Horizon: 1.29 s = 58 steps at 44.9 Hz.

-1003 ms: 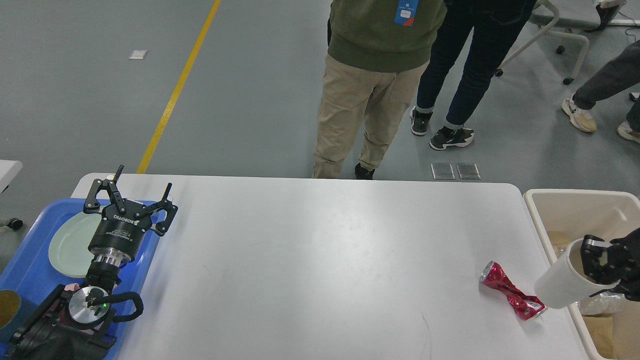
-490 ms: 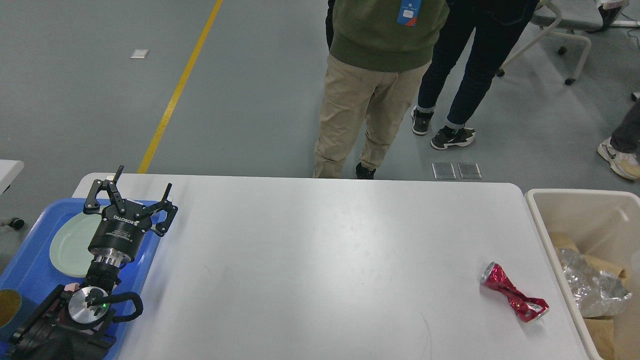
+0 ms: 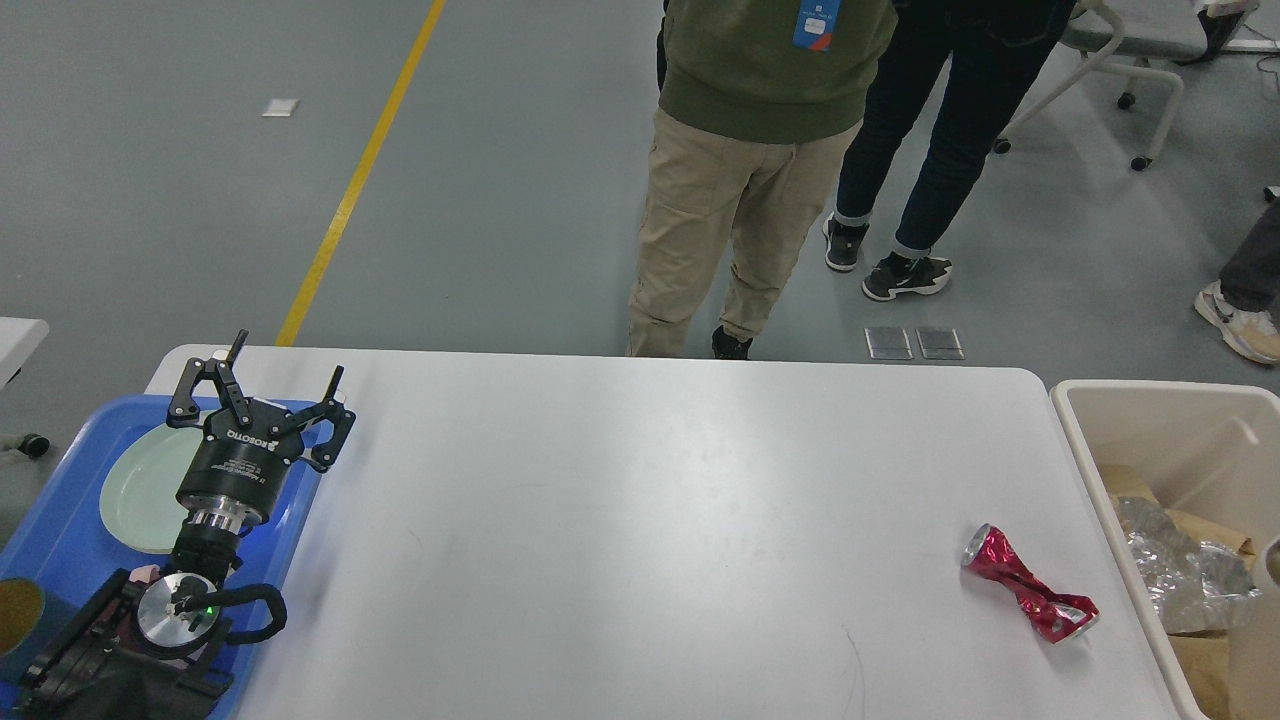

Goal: Tidy desktop
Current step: 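Lift the paper cup and drop it into the white bin, then raise the right gripper out of the white bin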

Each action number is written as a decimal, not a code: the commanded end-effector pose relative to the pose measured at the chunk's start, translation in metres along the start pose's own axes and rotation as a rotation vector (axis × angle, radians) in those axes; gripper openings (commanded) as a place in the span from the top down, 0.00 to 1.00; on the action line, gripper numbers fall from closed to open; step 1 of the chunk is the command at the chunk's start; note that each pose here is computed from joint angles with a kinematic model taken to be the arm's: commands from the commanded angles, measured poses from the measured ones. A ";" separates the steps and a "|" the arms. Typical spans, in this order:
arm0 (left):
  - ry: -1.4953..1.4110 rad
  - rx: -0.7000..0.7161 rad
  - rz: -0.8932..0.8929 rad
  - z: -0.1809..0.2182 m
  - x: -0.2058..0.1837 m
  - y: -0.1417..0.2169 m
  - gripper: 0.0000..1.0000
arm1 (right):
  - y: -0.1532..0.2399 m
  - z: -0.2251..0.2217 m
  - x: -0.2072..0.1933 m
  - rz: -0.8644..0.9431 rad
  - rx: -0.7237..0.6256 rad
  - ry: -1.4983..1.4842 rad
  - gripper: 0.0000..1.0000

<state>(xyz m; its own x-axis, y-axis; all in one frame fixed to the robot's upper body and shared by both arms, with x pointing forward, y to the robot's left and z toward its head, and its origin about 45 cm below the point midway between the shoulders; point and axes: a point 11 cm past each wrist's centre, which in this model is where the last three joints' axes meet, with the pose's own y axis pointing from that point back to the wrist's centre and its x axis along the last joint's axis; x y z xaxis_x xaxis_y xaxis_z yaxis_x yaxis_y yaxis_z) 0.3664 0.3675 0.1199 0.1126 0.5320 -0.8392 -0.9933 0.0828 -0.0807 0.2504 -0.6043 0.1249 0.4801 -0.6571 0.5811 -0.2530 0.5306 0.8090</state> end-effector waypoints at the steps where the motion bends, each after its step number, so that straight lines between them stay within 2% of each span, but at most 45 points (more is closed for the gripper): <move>1: 0.000 0.000 0.000 0.000 0.000 0.000 0.04 | -0.032 -0.003 -0.026 0.085 -0.016 0.043 1.00; 9: 0.000 0.000 0.000 0.000 0.000 0.000 0.04 | -0.056 -0.013 -0.090 0.199 0.003 0.096 1.00; 36: 0.000 0.000 0.000 0.000 0.000 0.000 0.04 | -0.059 0.001 -0.105 0.179 -0.023 0.099 1.00; 37: 0.000 -0.001 -0.001 0.000 0.000 -0.001 0.04 | -0.060 0.002 -0.105 0.179 -0.024 0.102 0.84; 38: 0.000 0.000 0.000 0.000 0.000 0.000 0.04 | -0.059 0.002 -0.104 0.180 -0.023 0.103 0.76; 42: 0.000 0.000 0.000 0.000 0.000 0.000 0.04 | -0.059 0.002 -0.102 0.188 -0.024 0.108 0.53; 43: 0.000 0.000 0.000 0.000 0.000 0.000 0.04 | -0.059 0.003 -0.102 0.189 -0.025 0.110 0.42; 46: 0.000 -0.001 -0.001 0.000 0.000 -0.001 0.04 | -0.058 0.003 -0.097 0.212 -0.023 0.108 0.03; 47: 0.000 -0.001 -0.001 0.000 0.000 -0.001 0.04 | -0.058 0.002 -0.097 0.216 -0.020 0.107 0.00; 58: 0.000 0.000 0.000 0.000 0.000 0.000 0.04 | -0.058 0.002 -0.096 0.234 -0.020 0.105 0.00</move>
<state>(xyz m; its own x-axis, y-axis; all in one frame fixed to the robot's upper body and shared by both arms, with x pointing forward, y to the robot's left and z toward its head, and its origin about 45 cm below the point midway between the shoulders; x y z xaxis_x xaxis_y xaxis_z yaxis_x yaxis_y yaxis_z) 0.3665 0.3674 0.1201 0.1130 0.5320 -0.8392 -0.9932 0.0828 -0.0812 0.2172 -0.5736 0.0225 0.4955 -0.4577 0.7383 -0.3504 0.6724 0.6520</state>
